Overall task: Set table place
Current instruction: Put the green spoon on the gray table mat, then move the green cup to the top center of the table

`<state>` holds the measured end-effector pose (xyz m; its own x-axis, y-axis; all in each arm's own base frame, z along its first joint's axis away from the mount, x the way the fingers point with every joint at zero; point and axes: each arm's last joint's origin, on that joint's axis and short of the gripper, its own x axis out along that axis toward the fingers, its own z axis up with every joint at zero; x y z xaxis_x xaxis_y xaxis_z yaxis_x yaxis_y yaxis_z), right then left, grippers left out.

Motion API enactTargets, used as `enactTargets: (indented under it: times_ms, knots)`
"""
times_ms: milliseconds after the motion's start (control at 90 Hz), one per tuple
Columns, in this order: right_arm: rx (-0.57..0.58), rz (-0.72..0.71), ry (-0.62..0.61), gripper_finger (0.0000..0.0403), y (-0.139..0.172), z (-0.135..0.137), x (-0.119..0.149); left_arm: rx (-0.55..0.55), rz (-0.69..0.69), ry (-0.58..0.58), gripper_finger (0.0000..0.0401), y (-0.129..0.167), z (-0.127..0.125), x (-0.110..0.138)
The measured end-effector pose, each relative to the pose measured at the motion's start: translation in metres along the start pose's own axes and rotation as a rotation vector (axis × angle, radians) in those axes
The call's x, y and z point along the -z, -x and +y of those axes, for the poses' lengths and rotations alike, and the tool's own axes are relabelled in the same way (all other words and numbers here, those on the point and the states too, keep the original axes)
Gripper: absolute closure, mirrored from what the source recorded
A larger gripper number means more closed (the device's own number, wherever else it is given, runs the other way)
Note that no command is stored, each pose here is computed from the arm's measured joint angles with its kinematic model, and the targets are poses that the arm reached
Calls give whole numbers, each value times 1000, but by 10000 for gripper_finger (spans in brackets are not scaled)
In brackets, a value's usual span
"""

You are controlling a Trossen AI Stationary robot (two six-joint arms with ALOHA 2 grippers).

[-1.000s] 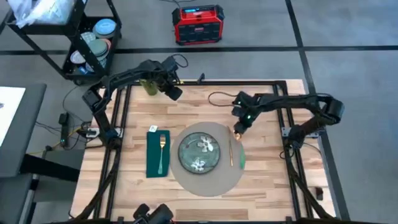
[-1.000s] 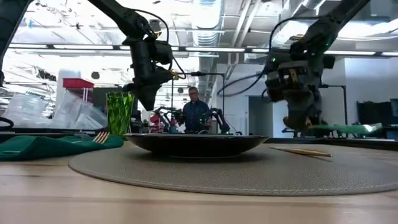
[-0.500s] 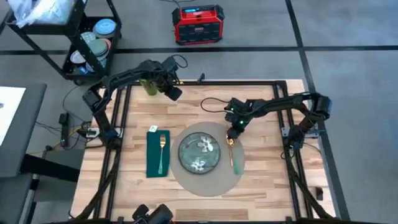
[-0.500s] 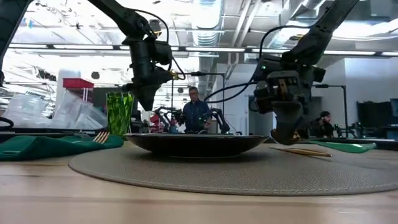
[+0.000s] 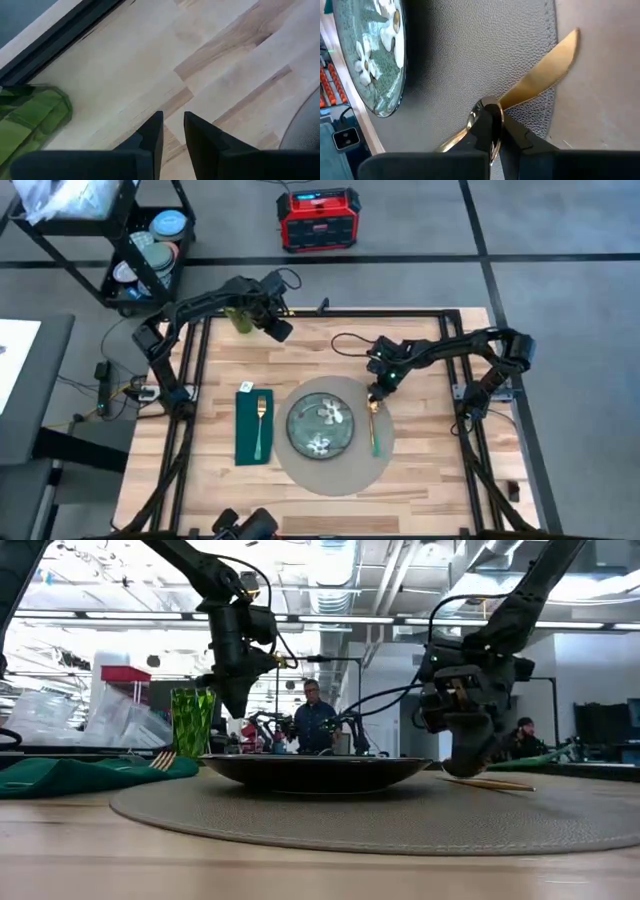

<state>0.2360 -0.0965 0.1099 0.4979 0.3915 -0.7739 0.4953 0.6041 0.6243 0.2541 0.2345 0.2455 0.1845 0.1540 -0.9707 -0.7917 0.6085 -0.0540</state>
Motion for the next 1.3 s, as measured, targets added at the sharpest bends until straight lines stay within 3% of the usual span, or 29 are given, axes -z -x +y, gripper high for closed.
enactTargets:
  times_ms: [311, 644, 856, 1078, 1233, 1300]
  knots:
    - [-12, 14, 3, 398, -1, -3, 7, 2, -10, 30, 339, 0, 0, -1]
    - [-14, -61, 20, 313, 18, 4, 6, 9, -46, 52, 339, 0, -1, -5]
    - [1, -79, 1, 294, 28, 4, 8, 14, -71, 51, 339, 0, -1, -7]
    - [44, -96, -37, 304, 39, 2, 0, 14, -67, 52, 339, 0, -2, -6]
    - [203, -104, 84, 383, 47, 20, 5, 18, -64, 37, 339, 0, -8, -5]
    - [247, -120, 148, 394, 51, 32, 11, 22, -59, 15, 339, 0, -14, -3]
